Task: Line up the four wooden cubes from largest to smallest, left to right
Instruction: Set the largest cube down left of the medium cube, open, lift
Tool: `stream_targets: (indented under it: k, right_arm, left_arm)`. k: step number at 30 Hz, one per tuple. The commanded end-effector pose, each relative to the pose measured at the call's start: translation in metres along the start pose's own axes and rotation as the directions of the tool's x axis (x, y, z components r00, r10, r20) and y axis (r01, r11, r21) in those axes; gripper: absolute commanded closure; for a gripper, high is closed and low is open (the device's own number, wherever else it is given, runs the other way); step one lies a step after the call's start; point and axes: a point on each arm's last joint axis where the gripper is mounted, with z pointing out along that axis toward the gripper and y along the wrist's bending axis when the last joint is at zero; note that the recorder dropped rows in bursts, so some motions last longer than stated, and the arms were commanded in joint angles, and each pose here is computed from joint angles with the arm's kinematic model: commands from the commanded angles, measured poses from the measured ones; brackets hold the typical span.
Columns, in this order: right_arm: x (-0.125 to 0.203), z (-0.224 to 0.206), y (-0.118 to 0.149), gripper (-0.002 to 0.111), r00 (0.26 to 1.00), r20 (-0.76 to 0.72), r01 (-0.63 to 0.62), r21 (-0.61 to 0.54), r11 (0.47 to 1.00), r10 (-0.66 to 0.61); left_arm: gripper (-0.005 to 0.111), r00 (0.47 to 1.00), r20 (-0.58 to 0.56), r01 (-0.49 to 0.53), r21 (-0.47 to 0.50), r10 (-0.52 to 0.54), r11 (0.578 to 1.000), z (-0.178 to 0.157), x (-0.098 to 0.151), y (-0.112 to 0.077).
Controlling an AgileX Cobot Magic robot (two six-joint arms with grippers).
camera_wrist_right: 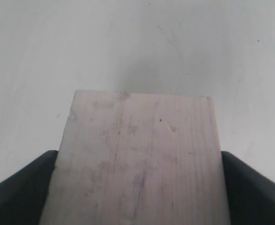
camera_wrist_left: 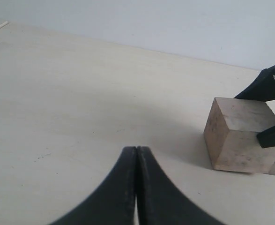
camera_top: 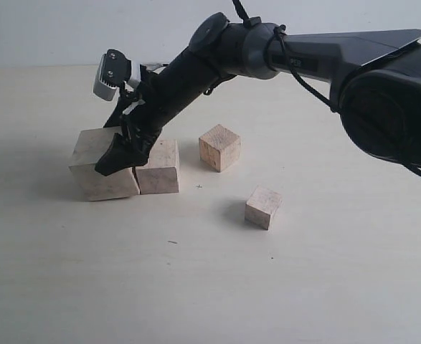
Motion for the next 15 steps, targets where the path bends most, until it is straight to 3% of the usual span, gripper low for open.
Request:
stream_targets:
  k: [1, 11, 14, 15]
  right_arm:
    - [-0.0096, -0.0087, 0.0024, 0.108, 0.999, 0.009, -0.044, -0.013, 0.999, 0.044]
    - [-0.0065, -0.0088, 0.0033, 0.108, 0.999, -0.026, -0.048, -0.021, 0.999, 0.048]
    - [-0.0063, -0.0088, 0.0038, 0.093, 0.999, -0.028, -0.041, -0.027, 0.999, 0.041]
    - [-0.0063, -0.0088, 0.0038, 0.08, 0.999, -0.028, -0.039, -0.026, 0.999, 0.038]
  left_arm:
    - [0.107, 1.0, 0.002, 0.001, 0.01, -0.001, 1.0, 0.0, 0.0008, -0.0004]
    - [0.107, 1.0, 0.002, 0.001, 0.01, -0.001, 1.0, 0.0, 0.0008, -0.0004]
    - [0.107, 1.0, 0.002, 0.001, 0.01, -0.001, 1.0, 0.0, 0.0008, -0.0004]
    - [0.107, 1.0, 0.002, 0.001, 0.01, -0.001, 1.0, 0.0, 0.0008, -0.0004]
